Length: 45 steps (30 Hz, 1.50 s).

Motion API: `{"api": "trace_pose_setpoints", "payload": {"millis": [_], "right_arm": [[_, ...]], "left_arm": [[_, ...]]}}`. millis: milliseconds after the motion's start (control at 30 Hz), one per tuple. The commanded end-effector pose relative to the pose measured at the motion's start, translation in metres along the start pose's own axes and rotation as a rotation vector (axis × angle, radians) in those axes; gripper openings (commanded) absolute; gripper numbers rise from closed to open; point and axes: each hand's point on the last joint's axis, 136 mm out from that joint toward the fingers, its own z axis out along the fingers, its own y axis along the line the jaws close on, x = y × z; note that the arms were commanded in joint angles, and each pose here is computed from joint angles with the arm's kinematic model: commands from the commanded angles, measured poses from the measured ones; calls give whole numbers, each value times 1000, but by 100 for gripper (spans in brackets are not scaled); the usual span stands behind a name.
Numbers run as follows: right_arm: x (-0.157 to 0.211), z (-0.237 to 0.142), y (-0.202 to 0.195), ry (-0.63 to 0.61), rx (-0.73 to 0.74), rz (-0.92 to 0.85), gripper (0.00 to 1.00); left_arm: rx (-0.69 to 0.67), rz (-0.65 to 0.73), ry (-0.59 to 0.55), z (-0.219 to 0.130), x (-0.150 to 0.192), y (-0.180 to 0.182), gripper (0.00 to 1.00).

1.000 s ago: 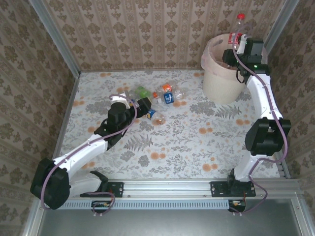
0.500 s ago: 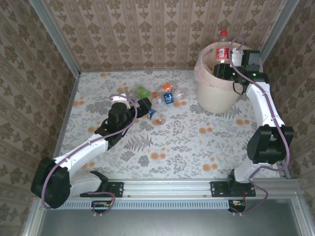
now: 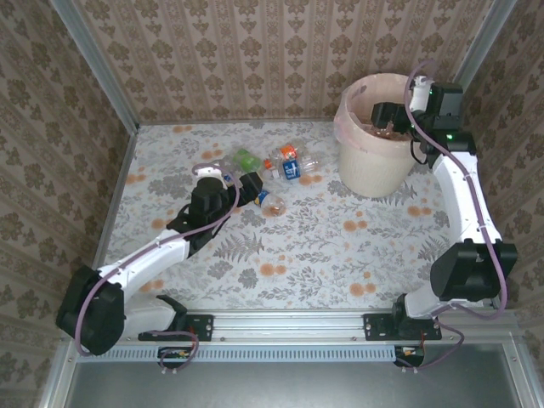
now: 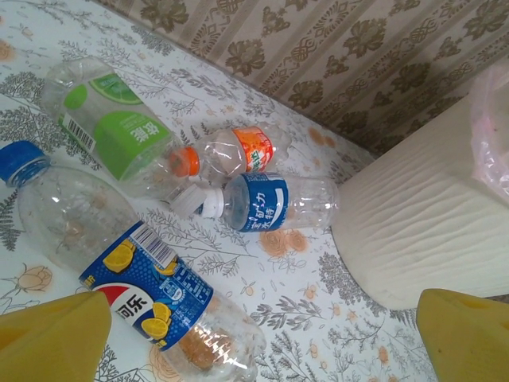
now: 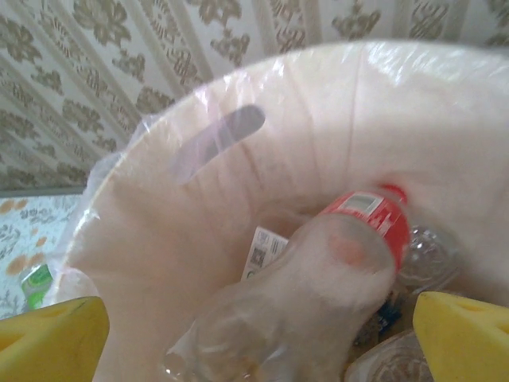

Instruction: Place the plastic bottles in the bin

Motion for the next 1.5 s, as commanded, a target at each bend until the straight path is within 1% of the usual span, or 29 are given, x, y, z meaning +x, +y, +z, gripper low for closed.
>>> {"api": "trace_pose_setpoints", "payload": {"millis": [0, 133, 300, 433, 467, 600, 700, 800, 933, 1067, 1133, 1267, 1433, 1467], "right_arm": [[-10, -10, -2, -51, 32, 26, 100], [-16, -18, 8, -83, -7, 48, 100], [-20, -27, 20, -124, -40, 83, 100], [-18, -26, 39, -134, -93, 94, 100], [-25, -40, 50, -166, -119, 88, 100], [-21, -50, 90, -196, -259, 41, 100], [-11, -54, 122, -207, -336, -52, 100], [6, -54, 154, -190, -417, -171, 100], [40, -51, 193, -128, -549, -338, 100], [84, -34, 214, -22, -617, -552, 99], [101, -15, 213, 29, -595, -617, 95], [135, 21, 203, 133, -568, -775, 94], [182, 65, 182, 350, -524, -971, 91], [186, 73, 179, 370, -512, -993, 91]], "left_arm": [[-4, -23, -17, 3, -11, -4, 100], [-24, -34, -5, 5, -9, 0, 100], [-80, -64, 21, 9, -5, 12, 100], [-114, -93, 50, 13, 1, 21, 100], [-129, -104, 60, 15, 3, 24, 100], [-173, -140, 81, 19, 7, 34, 100], [-217, -167, 97, 20, 11, 43, 100], [-239, -189, 109, 22, 14, 49, 100], [-267, -211, 107, 20, 15, 57, 100], [-297, -233, 105, 16, 17, 66, 100], [-304, -240, 103, 14, 18, 69, 100], [-324, -257, 87, 8, 17, 77, 100], [-342, -269, 73, 0, 16, 85, 100], [-346, -272, 71, -2, 16, 86, 100]]}}
